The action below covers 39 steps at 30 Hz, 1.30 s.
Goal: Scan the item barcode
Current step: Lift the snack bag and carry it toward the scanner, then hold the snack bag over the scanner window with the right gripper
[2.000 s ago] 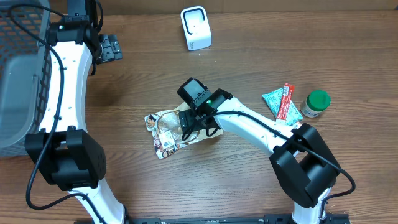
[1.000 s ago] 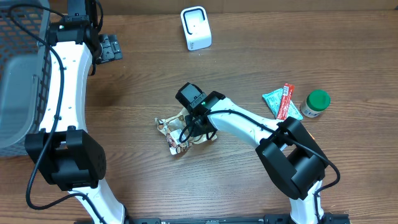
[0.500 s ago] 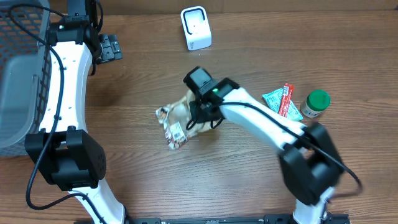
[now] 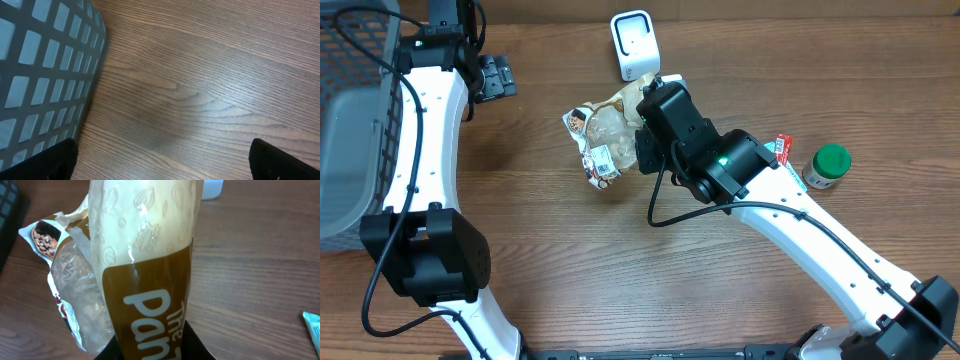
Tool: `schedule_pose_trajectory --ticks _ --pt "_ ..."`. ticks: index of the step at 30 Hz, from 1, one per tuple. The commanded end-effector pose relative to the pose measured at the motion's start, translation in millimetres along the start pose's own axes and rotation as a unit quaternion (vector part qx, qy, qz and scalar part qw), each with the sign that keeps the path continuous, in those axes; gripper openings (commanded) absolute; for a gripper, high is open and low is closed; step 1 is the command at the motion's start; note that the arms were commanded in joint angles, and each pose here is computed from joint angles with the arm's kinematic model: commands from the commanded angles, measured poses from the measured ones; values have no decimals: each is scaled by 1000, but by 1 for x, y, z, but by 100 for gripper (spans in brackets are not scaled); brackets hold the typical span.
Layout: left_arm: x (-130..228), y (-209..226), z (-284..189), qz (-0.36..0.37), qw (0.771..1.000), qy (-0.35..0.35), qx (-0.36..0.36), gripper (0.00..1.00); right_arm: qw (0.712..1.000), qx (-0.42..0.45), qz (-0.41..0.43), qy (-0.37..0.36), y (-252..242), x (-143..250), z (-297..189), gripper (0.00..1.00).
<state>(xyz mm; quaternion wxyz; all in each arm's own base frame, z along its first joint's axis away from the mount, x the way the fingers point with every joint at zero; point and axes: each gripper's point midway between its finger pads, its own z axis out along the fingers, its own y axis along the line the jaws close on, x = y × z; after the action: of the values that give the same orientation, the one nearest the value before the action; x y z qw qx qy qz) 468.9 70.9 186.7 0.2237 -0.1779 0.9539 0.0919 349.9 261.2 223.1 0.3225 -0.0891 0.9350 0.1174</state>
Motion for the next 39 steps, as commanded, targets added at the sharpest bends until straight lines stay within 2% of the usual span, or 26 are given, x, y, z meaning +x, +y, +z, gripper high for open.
schedule_pose_trajectory --ticks 1,3,6,9,13,16,21,29,35,39 --pt "-1 1 -1 11 1000 -3 -5 100 1000 -1 1 -24 3 -12 -4 4" --pt "-1 1 -1 11 1000 -3 -5 100 999 -5 3 -32 4 -16 -4 4" --pt "-1 1 -1 11 1000 -3 -5 100 996 8 -14 -83 1 -41 -7 3" --pt "-1 1 -1 11 1000 -3 -5 100 985 0 -110 -133 12 -66 -16 3" --pt "-1 1 -1 11 1000 -3 -5 100 967 7 -185 -176 17 -97 -39 3" --pt "-1 1 -1 11 1000 -3 -5 100 945 41 -200 -256 12 -140 -61 3" --pt "-1 1 -1 11 1000 -3 -5 100 889 80 -256 -372 8 -199 -79 3" --pt "-1 1 -1 11 1000 -3 -5 100 827 146 -365 -403 1 -227 -8 3" --pt "-1 1 -1 11 1000 -3 -5 100 802 173 -342 -458 -14 -239 46 3" --pt "-1 1 -1 11 1000 -3 -5 100 793 190 -330 -476 -31 -233 88 4"
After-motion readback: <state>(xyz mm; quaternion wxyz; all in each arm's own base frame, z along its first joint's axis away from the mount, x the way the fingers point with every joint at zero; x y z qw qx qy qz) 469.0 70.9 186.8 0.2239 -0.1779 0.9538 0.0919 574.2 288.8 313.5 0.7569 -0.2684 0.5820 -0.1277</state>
